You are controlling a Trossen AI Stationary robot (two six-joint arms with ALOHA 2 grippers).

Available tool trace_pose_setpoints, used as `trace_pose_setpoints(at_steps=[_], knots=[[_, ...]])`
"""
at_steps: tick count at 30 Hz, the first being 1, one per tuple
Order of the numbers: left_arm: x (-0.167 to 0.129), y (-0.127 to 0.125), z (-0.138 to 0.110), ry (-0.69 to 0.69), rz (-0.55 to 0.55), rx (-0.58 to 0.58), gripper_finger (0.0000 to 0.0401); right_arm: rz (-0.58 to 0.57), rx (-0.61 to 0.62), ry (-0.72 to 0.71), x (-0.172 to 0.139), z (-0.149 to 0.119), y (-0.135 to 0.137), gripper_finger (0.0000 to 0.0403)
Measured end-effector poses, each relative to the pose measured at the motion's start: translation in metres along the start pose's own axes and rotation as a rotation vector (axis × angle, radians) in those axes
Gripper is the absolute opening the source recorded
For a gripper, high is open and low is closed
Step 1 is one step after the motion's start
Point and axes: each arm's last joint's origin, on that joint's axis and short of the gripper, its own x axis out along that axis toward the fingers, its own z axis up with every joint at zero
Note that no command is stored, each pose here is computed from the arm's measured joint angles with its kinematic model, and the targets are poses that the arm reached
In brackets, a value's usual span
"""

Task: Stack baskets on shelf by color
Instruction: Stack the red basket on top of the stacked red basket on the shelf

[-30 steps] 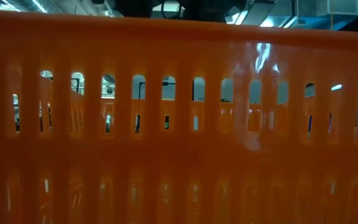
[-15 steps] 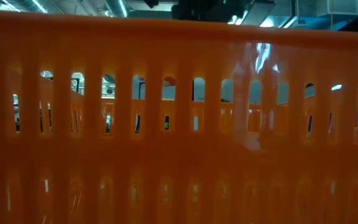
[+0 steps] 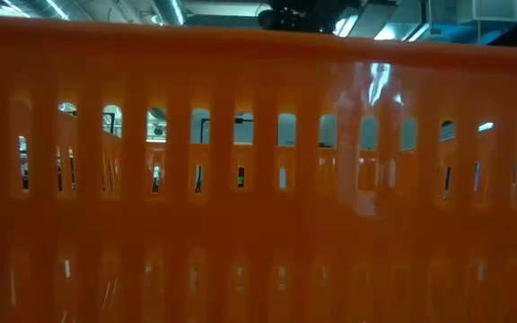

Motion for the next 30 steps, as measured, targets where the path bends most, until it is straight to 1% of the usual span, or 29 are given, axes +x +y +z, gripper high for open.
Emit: trace_pose_setpoints(at_steps=[4, 8, 10, 14, 18, 20, 21, 23, 26, 30], knots=[[-0.004, 0.002, -0.002, 0.015, 0.007, -0.045, 0.0086, 0.009, 0.097, 0.068, -0.027, -0.011, -0.023, 0.0000], [-0.005, 0.000, -0.005, 0.041, -0.008, -0.049, 0.0086, 0.016, 0.179, 0.119, -0.052, -0.028, -0.045, 0.0000], [-0.006, -0.001, -0.006, 0.049, -0.019, -0.055, 0.0086, 0.047, 0.213, 0.132, -0.063, -0.037, -0.054, 0.0000], [-0.006, -0.005, -0.009, 0.083, -0.049, -0.078, 0.0086, 0.153, 0.289, 0.133, -0.081, -0.057, -0.060, 0.0000], [-0.006, -0.006, -0.011, 0.099, -0.055, -0.121, 0.0086, 0.171, 0.364, 0.130, -0.097, -0.081, -0.061, 0.0000], [-0.006, -0.007, -0.011, 0.100, -0.060, -0.123, 0.0086, 0.161, 0.387, 0.132, -0.103, -0.093, -0.060, 0.0000], [-0.006, -0.007, -0.011, 0.101, -0.060, -0.123, 0.0086, 0.167, 0.391, 0.133, -0.105, -0.100, -0.058, 0.0000], [-0.006, -0.007, -0.011, 0.102, -0.060, -0.123, 0.0086, 0.213, 0.406, 0.105, -0.105, -0.115, -0.053, 0.0000], [-0.006, -0.007, -0.011, 0.102, -0.060, -0.123, 0.0086, 0.259, 0.424, 0.029, -0.091, -0.137, -0.047, 0.0000], [-0.005, -0.006, -0.012, 0.106, -0.058, -0.125, 0.0086, 0.204, 0.398, -0.006, -0.065, -0.159, -0.041, 0.0000]])
